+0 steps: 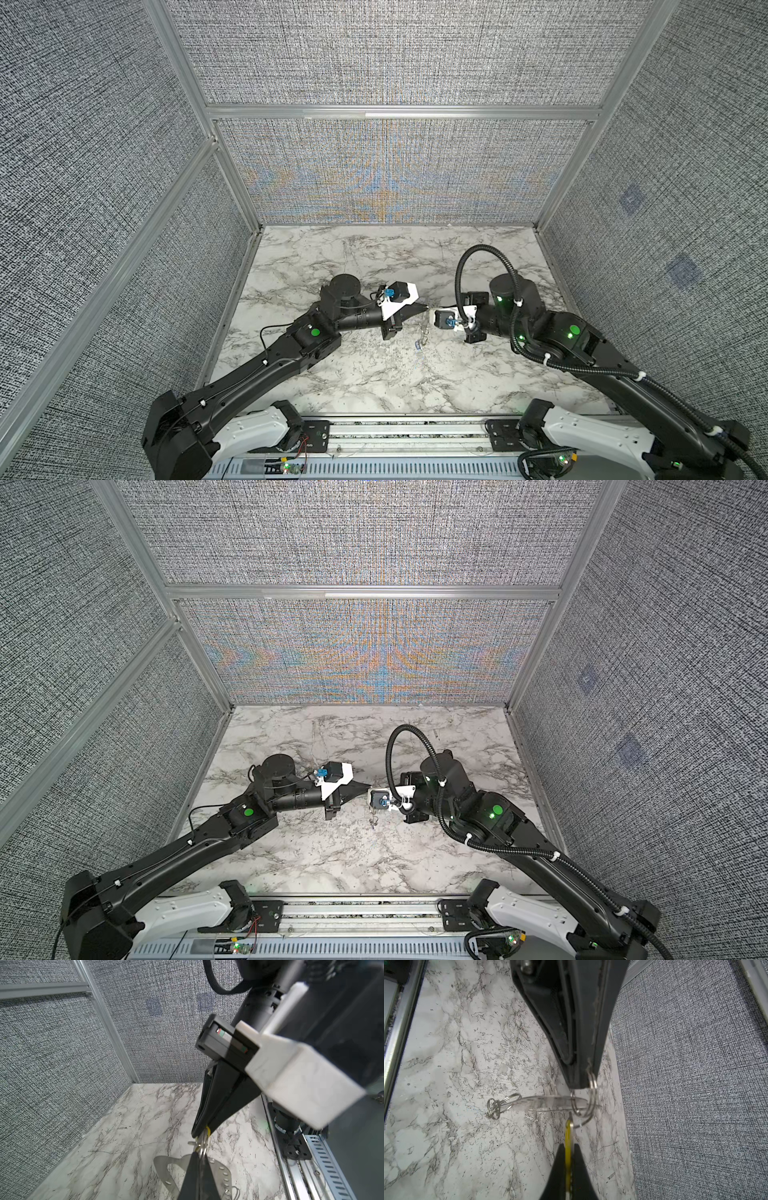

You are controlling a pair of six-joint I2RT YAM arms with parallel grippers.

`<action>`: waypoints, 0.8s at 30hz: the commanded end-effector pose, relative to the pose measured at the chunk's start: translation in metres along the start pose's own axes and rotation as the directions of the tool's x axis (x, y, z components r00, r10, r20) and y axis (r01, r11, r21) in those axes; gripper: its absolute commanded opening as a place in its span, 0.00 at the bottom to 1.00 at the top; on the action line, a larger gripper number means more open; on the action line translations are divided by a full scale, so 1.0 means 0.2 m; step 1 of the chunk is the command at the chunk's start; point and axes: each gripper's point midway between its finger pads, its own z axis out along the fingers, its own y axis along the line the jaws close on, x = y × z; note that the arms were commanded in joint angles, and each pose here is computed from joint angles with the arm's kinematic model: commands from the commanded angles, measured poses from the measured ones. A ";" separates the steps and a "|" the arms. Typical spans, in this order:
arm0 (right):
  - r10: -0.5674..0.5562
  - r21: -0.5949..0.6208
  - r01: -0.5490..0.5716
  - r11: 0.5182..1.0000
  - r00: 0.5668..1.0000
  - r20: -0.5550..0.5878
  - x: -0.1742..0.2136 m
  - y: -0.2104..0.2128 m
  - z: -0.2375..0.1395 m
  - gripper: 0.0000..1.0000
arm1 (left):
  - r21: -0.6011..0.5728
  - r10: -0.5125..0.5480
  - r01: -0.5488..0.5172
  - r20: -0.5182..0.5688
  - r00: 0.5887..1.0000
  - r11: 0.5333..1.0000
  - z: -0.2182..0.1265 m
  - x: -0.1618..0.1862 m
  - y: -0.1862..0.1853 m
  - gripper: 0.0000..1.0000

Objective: Remove the keys from the keyring

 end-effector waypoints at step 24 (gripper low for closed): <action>0.082 0.060 -0.085 0.995 0.995 0.060 -0.02 -0.03 0.03 0.00 | -0.115 0.024 -0.001 0.205 0.978 0.993 -0.06 -0.18 0.08 0.00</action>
